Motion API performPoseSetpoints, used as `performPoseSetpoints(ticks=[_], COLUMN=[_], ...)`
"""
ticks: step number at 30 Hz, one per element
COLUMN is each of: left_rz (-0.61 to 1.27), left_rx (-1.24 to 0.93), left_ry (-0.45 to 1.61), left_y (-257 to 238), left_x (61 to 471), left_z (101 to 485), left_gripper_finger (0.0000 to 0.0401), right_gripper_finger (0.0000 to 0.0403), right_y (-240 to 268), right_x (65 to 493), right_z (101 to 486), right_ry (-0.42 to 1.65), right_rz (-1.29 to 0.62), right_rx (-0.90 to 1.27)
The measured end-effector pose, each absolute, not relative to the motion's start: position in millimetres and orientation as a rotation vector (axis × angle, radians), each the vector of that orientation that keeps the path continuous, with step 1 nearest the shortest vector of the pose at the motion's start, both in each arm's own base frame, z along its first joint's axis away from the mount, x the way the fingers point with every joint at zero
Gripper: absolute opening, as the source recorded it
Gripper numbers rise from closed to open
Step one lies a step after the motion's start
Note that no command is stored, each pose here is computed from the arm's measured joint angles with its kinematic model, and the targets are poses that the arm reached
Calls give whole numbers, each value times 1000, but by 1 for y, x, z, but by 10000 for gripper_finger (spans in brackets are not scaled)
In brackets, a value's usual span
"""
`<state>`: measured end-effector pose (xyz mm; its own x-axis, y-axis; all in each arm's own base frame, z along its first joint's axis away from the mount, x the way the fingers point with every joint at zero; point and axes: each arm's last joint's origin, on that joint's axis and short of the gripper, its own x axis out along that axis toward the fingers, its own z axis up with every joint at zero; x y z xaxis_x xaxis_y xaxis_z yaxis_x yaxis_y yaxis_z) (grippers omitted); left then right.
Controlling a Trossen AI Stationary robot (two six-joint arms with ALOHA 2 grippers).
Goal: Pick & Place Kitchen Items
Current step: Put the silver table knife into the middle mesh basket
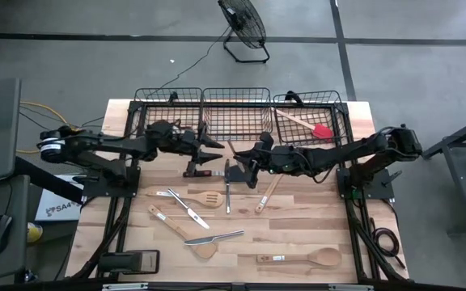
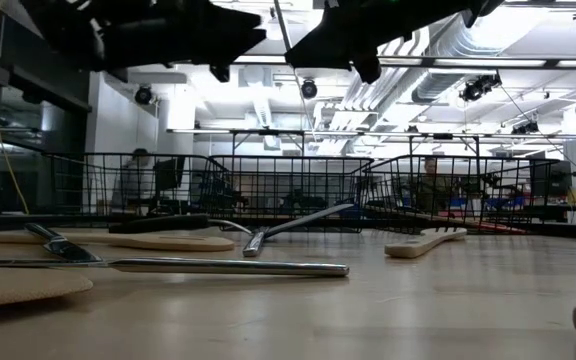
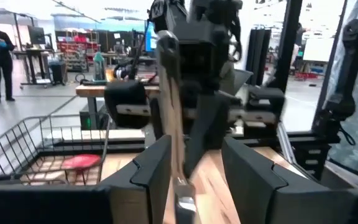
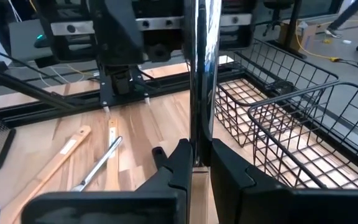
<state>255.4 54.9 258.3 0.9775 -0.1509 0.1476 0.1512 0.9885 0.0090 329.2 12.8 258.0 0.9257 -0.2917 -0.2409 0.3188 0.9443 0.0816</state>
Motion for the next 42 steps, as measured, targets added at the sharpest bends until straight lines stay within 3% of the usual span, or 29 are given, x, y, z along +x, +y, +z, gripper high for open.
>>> performPoseSetpoints(ticks=[4, 12, 23, 29, 42], left_rz=[-141, -91, -118, -141, -142], left_rx=[-9, -53, -61, -83, -114], left_ry=[-138, -175, -171, -149, -144], left_y=[57, 60, 60, 60, 60], left_x=[263, 267, 272, 273, 273], left_z=[259, 270, 283, 281, 280], left_gripper_finger=[160, 248, 254, 225, 94], right_gripper_finger=[26, 26, 26, 26, 26], right_y=[13, 13, 13, 13, 13], right_x=[329, 329, 340, 340, 340], right_z=[258, 258, 245, 246, 246], right_ry=[229, 229, 220, 212, 207], right_rz=[-313, -312, -314, -317, -317], right_rx=[120, 120, 125, 127, 130])
